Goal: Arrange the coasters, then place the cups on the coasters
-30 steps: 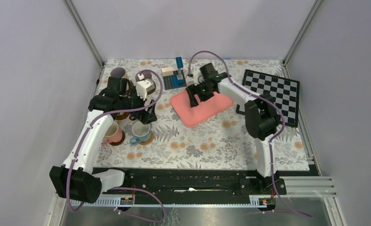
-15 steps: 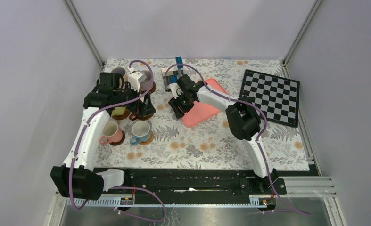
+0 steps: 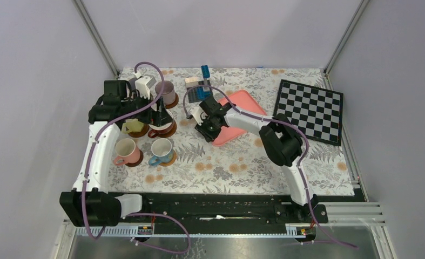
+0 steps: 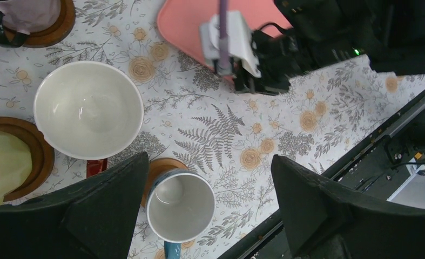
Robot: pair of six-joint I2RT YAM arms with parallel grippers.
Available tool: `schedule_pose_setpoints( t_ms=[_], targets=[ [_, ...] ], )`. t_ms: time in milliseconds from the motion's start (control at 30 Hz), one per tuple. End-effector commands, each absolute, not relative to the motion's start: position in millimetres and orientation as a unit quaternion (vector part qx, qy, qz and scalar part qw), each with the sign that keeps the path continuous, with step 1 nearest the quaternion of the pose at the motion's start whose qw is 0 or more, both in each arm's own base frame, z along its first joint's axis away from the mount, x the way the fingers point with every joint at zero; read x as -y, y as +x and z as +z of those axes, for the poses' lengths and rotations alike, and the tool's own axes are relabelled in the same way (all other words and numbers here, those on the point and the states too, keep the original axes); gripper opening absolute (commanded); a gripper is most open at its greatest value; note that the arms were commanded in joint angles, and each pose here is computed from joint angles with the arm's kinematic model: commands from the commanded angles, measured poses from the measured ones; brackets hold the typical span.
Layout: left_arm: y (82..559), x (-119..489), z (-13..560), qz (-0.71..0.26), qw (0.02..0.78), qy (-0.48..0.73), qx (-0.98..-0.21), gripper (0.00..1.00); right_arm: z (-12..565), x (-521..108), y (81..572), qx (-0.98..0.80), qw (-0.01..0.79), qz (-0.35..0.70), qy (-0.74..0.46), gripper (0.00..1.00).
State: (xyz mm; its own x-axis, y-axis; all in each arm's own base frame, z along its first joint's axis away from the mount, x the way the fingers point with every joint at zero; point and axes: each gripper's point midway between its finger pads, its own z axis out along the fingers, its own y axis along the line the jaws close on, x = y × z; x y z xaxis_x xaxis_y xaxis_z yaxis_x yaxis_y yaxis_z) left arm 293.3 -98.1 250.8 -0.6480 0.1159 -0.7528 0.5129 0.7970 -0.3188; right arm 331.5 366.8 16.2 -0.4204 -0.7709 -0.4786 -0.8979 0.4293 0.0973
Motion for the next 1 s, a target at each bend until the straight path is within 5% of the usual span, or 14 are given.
schedule_pose_setpoints(
  t_ms=[0,167,267,967],
  targets=[
    [306.4,94.8,270.8,-0.275,0.408,0.173,-0.853,0.91,4.0,-341.3,277.8,-0.804,0.122,0.172,-0.556,0.29],
    [310.7,91.2,266.5,-0.278,0.402,0.164,-0.857,0.90,6.7,-321.5,242.9,-0.775,0.107,0.187,-0.595,0.18],
    [312.0,89.7,264.3,-0.280,0.400,0.160,-0.858,0.90,4.5,-311.5,230.8,-0.764,0.101,0.182,-0.611,0.00],
    [309.6,81.5,255.7,-0.275,0.397,0.159,-0.861,0.90,3.5,-274.4,179.4,-0.726,0.052,0.192,-0.659,0.00]
  ],
)
